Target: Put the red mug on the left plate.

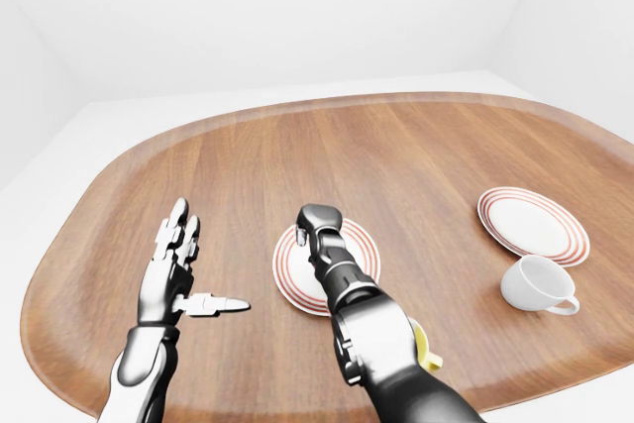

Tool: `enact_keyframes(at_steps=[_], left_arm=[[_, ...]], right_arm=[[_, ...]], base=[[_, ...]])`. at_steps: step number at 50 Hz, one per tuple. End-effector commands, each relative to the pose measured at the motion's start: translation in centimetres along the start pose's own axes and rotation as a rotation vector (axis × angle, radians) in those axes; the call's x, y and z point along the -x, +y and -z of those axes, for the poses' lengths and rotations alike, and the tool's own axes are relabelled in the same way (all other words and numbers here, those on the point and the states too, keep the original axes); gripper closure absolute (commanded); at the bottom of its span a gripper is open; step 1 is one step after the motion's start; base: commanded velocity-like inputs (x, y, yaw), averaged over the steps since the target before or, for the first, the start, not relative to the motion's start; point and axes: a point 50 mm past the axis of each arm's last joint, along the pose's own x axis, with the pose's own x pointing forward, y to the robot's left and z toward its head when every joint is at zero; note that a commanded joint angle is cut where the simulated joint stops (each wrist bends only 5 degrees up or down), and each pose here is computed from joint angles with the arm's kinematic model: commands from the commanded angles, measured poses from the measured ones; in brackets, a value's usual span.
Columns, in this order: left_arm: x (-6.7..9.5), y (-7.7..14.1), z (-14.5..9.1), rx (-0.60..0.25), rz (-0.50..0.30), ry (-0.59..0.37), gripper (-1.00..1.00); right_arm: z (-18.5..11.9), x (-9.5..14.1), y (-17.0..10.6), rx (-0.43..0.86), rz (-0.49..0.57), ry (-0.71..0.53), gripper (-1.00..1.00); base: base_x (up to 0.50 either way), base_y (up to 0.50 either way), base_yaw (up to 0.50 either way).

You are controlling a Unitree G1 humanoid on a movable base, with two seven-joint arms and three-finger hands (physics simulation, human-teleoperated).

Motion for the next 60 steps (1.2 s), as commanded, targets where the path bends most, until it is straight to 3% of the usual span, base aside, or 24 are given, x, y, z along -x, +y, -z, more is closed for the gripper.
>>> enact_keyframes(at_steps=[1,16,27,38,51,60], left_arm=[[0.2,0.1,0.2,-0.001,-0.006,0.011,-1.0],[0.2,0.2,0.2,0.0,-0.016,0.011,-1.0],[0.3,0.3,0.2,0.002,-0.016,0.01,-1.0],[0.3,0.3,0.3,0.003,-0.017,0.015,-1.0],[0.5,0.3,0.5,0.005,-0.02,0.027,-1.0],[0.5,0.3,0.5,0.004,-0.021,0.029,-1.0]], right_arm=[[0.1,0.2,0.5,-0.014,0.052,0.007,1.0],[-0.4,0.4,0.0,-0.019,0.211,-0.002,1.0],[-0.4,0.6,1.1,0.048,0.14,-0.023,1.0],[-0.2,0.6,2.5,0.264,-0.07,-0.058,1.0],[0.1,0.6,2.4,0.267,-0.069,-0.048,1.0],[-0.2,0.5,1.7,0.22,0.0,-0.049,1.0]], base=[[0.0,0.0,0.0],[0.0,0.0,0.0],[0.0,0.0,0.0],[0.0,0.0,0.0],[0.0,0.0,0.0],[0.0,0.0,0.0]])
